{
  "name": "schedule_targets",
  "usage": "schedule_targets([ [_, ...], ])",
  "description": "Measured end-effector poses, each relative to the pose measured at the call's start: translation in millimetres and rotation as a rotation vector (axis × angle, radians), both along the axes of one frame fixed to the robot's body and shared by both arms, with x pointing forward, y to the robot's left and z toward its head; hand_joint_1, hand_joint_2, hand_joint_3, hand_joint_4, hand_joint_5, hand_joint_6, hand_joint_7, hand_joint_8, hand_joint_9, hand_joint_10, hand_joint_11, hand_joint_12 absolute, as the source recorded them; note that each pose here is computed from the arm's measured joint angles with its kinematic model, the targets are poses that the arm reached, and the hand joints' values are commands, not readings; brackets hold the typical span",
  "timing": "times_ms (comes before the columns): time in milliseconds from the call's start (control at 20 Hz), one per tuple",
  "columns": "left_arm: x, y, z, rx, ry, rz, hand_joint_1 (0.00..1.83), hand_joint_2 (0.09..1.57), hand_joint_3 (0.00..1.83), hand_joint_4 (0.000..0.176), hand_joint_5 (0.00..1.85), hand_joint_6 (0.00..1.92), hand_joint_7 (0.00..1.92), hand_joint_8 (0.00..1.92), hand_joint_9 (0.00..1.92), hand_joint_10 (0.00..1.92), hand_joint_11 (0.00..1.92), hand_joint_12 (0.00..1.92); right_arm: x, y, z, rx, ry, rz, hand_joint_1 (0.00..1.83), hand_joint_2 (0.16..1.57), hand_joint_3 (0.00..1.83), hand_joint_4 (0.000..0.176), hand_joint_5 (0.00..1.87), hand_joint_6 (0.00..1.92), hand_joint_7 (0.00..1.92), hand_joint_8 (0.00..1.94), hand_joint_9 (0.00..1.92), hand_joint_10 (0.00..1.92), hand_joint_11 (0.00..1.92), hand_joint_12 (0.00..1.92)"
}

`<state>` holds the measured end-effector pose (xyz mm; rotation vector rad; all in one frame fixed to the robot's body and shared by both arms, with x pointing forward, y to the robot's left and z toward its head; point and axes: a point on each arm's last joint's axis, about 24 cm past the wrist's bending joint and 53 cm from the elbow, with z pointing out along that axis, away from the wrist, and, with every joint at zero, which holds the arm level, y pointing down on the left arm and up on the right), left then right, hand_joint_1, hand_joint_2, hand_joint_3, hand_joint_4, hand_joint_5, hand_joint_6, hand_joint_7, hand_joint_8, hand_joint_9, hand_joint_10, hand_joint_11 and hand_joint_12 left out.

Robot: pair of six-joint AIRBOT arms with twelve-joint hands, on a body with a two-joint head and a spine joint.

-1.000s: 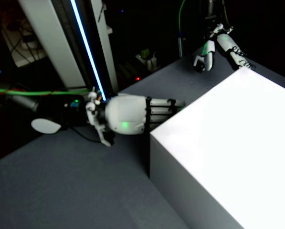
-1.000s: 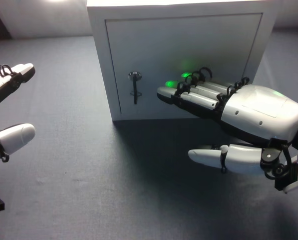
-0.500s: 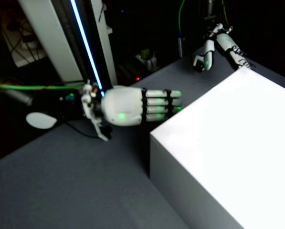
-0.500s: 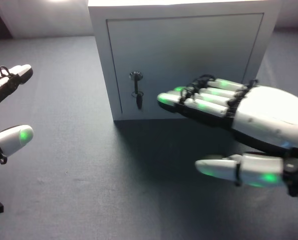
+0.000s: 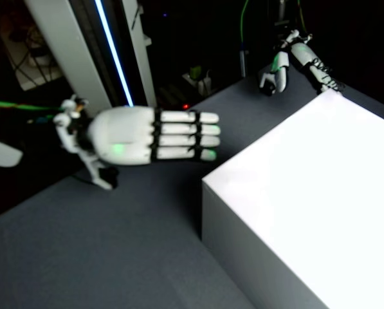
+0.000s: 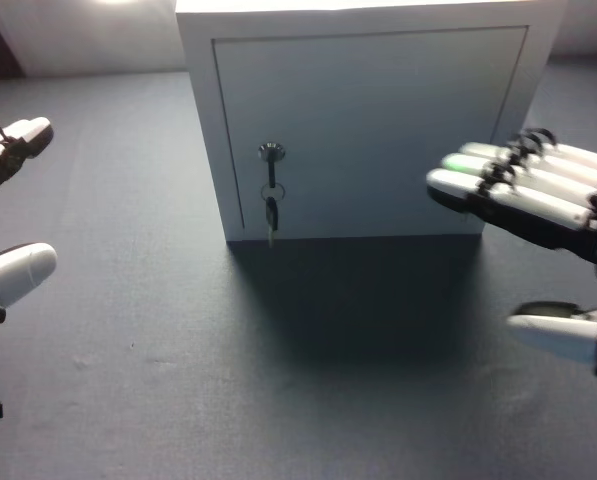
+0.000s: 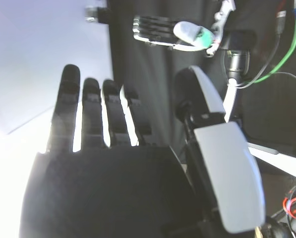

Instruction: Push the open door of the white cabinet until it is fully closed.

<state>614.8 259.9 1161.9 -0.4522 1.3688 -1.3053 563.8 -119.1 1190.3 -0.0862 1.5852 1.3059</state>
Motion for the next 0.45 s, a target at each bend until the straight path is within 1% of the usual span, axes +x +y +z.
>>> schedule_targets([
  [50,-0.8,-0.6,1.2,0.001,-0.002,-0.002,0.37,1.38,0.0,0.02,0.0,0.0,0.0,0.0,0.0,0.0,0.0,0.0,-0.1,-10.1,-0.6,-0.012,-0.001,-0.03,0.27,1.4,0.0,0.0,0.0,0.0,0.0,0.0,0.0,0.0,0.0,0.01],
  [100,-1.5,-1.5,2.2,0.003,-0.007,-0.007,0.34,1.38,0.0,0.027,0.0,0.0,0.0,0.0,0.0,0.0,0.0,0.0,1.5,-22.4,2.4,-0.014,-0.013,-0.071,0.22,1.39,0.0,0.0,0.0,0.0,0.0,0.0,0.0,0.0,0.0,0.0],
  [150,-1.8,-1.0,4.0,0.002,-0.014,-0.006,0.34,1.37,0.0,0.032,0.0,0.0,0.0,0.0,0.0,0.0,0.0,0.0,4.5,-41.5,8.2,0.001,-0.028,-0.138,0.29,1.41,0.0,0.0,0.0,0.0,0.0,0.0,0.0,0.0,0.0,0.0],
  [200,-1.8,-0.8,4.3,0.001,-0.015,-0.006,0.34,1.37,0.0,0.032,0.0,0.0,0.0,0.0,0.0,0.0,0.0,0.0,5.3,-45.9,8.3,0.0,-0.029,-0.153,0.29,1.41,0.0,0.0,0.0,0.0,0.0,0.0,0.0,0.0,0.0,0.0],
  [250,-1.4,0.5,5.5,-0.003,-0.019,0.0,0.32,1.37,0.0,0.033,0.0,0.0,0.0,0.0,0.0,0.0,0.0,0.0,7.7,-61.6,8.6,0.006,-0.032,-0.204,0.34,1.38,0.0,0.0,0.0,0.0,0.0,0.0,0.0,0.0,0.0,0.0],
  [300,-1.4,1.0,6.0,-0.005,-0.021,0.002,0.32,1.37,0.0,0.033,0.0,0.0,0.0,0.0,0.0,0.0,0.0,0.0,8.2,-72.2,7.1,0.005,-0.03,-0.242,0.34,1.38,0.0,0.0,0.0,0.0,0.0,0.0,0.0,0.0,0.0,0.0],
  [350,-1.4,1.1,6.4,-0.005,-0.022,0.002,0.32,1.37,0.0,0.055,0.0,0.0,0.0,0.0,0.0,0.0,0.0,0.0,8.1,-88.4,1.9,-0.001,-0.021,-0.29,0.37,1.37,0.0,0.0,0.0,0.0,0.0,0.0,0.0,0.0,0.0,0.0],
  [400,-1.4,1.1,6.5,-0.005,-0.023,0.002,0.32,1.37,0.0,0.055,0.0,0.0,0.0,0.0,0.0,0.0,0.0,0.0,7.9,-98.3,-2.1,-0.009,-0.014,-0.317,0.37,1.37,0.0,0.0,0.0,0.0,0.0,0.0,0.0,0.0,0.0,0.0],
  [450,-1.4,1.4,6.9,-0.002,-0.024,0.004,0.33,1.37,0.0,0.034,0.0,0.0,0.0,0.0,0.0,0.0,0.0,0.0,9.0,-114.5,-5.0,-0.008,-0.005,-0.38,0.45,1.35,0.0,0.0,0.0,0.0,0.0,0.0,0.0,0.0,0.0,0.0],
])
